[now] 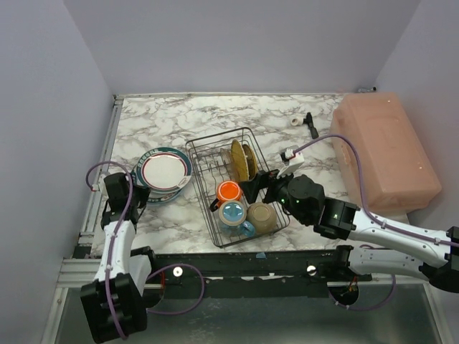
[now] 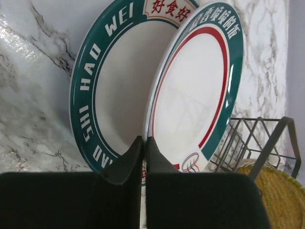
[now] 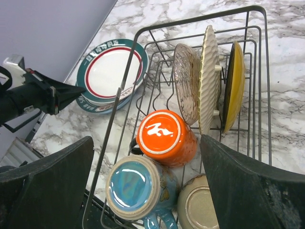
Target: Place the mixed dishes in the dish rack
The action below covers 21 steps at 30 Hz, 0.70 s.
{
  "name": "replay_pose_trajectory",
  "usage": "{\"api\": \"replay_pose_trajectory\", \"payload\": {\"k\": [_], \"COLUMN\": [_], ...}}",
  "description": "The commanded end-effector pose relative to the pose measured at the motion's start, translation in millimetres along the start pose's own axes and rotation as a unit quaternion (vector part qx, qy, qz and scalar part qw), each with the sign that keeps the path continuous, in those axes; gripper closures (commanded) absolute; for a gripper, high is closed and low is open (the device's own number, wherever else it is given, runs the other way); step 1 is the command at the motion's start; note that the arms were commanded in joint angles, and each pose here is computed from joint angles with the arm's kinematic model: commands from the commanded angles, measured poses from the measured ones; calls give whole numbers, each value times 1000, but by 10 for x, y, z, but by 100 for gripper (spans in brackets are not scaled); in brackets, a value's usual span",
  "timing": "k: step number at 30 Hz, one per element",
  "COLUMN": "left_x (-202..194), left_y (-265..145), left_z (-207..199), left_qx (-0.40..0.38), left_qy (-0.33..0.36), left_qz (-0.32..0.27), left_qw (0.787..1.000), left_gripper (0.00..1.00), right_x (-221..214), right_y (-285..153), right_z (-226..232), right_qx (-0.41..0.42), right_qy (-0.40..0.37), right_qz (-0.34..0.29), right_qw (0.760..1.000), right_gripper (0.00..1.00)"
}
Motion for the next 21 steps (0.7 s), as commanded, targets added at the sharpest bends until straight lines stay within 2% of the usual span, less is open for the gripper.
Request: {"api": "replay_pose_trajectory", "payload": {"k": [1, 5, 9, 14, 17, 21], "left_x": [33, 49, 35, -25, -44, -40], "left_y": [-205, -402, -538, -509, -480, -437], "left_z": [22, 54, 256, 620, 608, 543], "left_qx": [0, 6, 60, 137, 135, 122], "left_qy": [-8, -26, -49, -61, -65, -68], "left_qz": [-19, -36, -47, -54, -46, -42], "left_qw": [1000, 999, 996, 987, 988, 989], "left_gripper": [100, 100, 100, 100, 100, 73], "right_x": [64, 35, -10, -70, -71, -73], "right_y": [39, 86, 156, 213, 210, 195], "right_z": [127, 167, 239, 293, 288, 269], "right_qx": [19, 22, 31, 38, 38, 36], "right_qy": [12, 7, 4, 3, 3, 5], "right_qz": [-4, 1, 11, 22, 22, 20], "right_qw": [1000, 1000, 999, 999, 999, 999], "right_gripper": [5, 5, 5, 5, 5, 5]}}
Point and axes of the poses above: each gripper's point midway between its finger pads, its own y axis out along the fingers, its own z axis along the line the jaws close on, x = y × z, the point moved 1 cm from there along -y, back along the fingers, and after that the axes turned 4 degrees about -y, right-handed, at the moved point
